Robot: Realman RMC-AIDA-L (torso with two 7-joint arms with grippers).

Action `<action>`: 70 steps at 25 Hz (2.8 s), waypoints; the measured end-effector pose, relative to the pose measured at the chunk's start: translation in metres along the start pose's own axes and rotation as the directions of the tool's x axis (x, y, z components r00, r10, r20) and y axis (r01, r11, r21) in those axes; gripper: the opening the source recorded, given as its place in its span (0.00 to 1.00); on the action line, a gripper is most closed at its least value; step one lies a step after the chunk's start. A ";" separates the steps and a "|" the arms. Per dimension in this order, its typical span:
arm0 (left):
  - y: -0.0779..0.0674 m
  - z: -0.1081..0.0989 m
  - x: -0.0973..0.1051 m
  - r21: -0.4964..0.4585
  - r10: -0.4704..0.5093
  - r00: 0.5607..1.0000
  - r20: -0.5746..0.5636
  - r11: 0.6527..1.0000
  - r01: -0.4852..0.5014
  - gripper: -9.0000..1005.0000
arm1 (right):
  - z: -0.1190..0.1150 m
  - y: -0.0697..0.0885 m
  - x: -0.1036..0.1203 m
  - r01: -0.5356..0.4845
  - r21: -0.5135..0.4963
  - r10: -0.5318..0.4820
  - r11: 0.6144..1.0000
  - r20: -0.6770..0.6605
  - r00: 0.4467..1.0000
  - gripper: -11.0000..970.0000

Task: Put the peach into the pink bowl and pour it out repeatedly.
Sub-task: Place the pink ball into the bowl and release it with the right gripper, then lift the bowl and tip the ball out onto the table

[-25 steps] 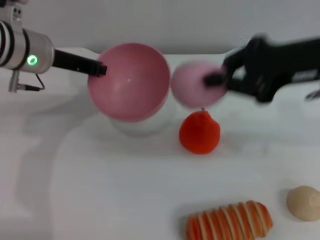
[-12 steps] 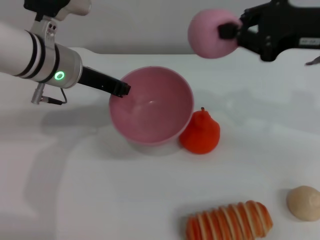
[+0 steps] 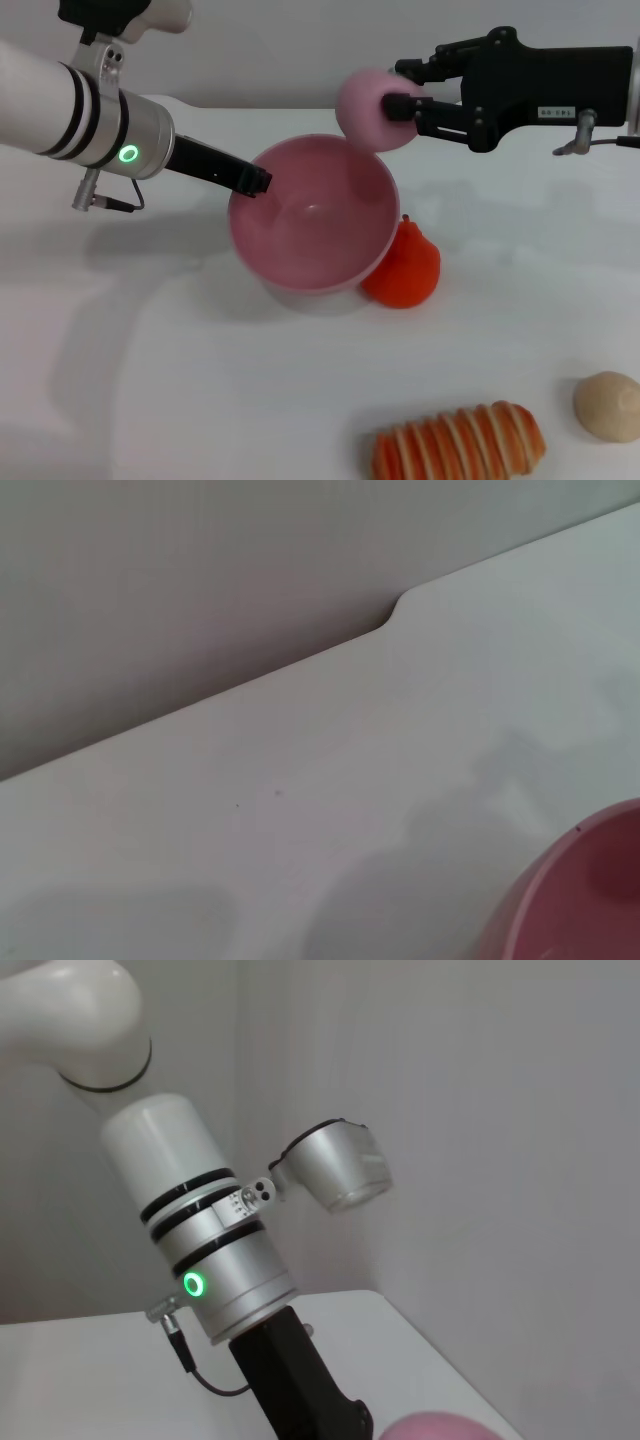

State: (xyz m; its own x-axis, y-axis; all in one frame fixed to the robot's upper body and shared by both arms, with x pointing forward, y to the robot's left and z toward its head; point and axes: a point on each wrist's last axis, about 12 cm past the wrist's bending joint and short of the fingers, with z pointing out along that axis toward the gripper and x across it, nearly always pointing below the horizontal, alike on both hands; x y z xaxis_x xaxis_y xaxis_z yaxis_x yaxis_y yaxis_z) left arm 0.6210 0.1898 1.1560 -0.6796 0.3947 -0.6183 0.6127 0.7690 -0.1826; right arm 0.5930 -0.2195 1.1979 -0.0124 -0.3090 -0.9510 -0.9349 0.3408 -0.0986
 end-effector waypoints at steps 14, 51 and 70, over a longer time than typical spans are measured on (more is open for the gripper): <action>-0.002 0.001 0.001 0.002 0.010 1.000 -0.006 1.000 -0.010 0.05 | -0.008 -0.003 0.006 -0.007 0.058 0.004 0.998 0.046 0.999 0.53; -0.106 0.033 0.046 -0.534 0.586 0.584 0.562 0.796 -0.285 0.05 | -0.176 0.034 0.146 -0.557 0.637 -0.080 0.533 0.693 0.716 0.53; -0.141 0.031 0.089 -0.649 0.673 0.356 0.648 0.733 -0.204 0.05 | -0.173 0.031 0.142 -0.530 0.645 -0.098 0.550 0.680 0.727 0.53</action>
State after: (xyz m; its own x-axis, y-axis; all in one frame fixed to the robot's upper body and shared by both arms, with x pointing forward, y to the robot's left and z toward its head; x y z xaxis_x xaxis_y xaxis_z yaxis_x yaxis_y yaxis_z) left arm 0.4863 0.1012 1.1028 0.4319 0.3324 -0.8384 0.3255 0.8095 0.4886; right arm 0.5007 -0.4068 1.1104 0.3240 0.3457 -0.8806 -0.2791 0.9243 0.2602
